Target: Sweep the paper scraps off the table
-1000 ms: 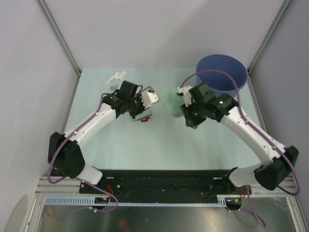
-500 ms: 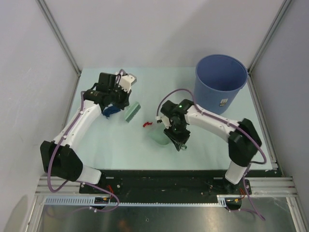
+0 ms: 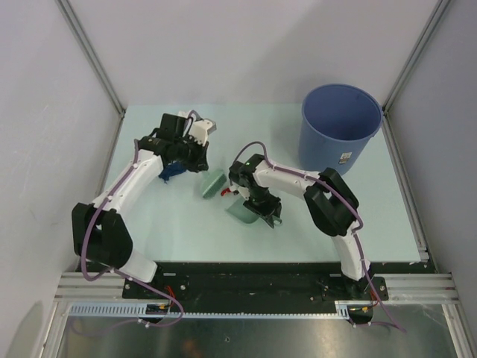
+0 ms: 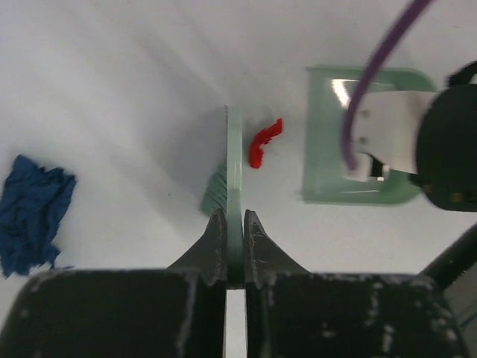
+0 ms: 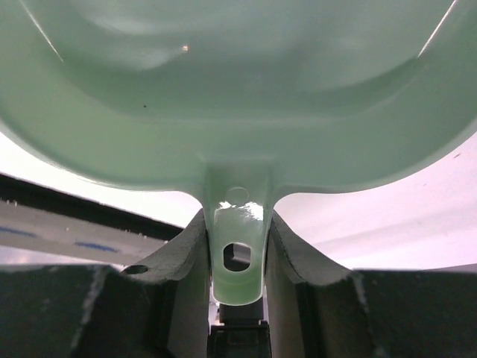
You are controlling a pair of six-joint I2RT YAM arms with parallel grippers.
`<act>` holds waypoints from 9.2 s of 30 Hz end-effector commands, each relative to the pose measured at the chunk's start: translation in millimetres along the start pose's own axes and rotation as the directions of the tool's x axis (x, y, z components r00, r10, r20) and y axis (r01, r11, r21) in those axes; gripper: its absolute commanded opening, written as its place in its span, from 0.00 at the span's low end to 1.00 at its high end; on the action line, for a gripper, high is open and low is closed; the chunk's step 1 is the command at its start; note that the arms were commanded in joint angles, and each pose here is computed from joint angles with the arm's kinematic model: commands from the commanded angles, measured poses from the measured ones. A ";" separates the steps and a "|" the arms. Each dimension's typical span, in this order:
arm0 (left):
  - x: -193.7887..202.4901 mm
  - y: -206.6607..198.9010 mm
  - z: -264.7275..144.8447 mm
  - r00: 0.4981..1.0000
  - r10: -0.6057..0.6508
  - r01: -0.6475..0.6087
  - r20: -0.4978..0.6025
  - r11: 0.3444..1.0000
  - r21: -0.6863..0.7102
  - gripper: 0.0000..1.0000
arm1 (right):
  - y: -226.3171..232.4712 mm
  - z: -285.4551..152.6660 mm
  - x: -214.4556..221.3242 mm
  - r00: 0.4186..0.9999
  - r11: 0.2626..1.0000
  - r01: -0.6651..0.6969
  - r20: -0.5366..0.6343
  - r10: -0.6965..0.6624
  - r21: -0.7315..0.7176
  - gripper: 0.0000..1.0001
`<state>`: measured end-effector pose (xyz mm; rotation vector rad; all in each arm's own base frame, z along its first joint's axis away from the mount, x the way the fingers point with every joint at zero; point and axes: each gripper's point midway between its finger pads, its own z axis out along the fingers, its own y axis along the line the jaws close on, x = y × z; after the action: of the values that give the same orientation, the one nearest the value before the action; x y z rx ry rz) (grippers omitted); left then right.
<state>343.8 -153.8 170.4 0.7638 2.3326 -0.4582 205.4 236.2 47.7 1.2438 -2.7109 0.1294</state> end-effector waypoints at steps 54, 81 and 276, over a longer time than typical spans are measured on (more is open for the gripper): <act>-25.8 40.8 -108.0 0.972 0.177 -0.136 0.153 0.959 -0.248 0.00 | -315.6 -368.6 157.3 0.973 0.024 -0.021 0.026 -0.229 0.999 0.00; -26.7 42.9 -111.3 0.969 0.204 -0.162 0.140 0.952 -0.261 0.00 | -340.7 -321.5 135.8 0.885 -0.094 0.256 -0.272 -0.378 0.962 0.00; -171.0 81.6 -81.1 0.931 0.361 -0.240 0.049 0.710 -0.662 0.00 | -337.1 -395.6 180.7 0.771 0.011 -0.543 0.504 -0.389 0.840 0.00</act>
<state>421.9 -126.0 286.4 0.7986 2.0993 0.1328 413.9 -70.8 433.3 1.6455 -2.6102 2.6496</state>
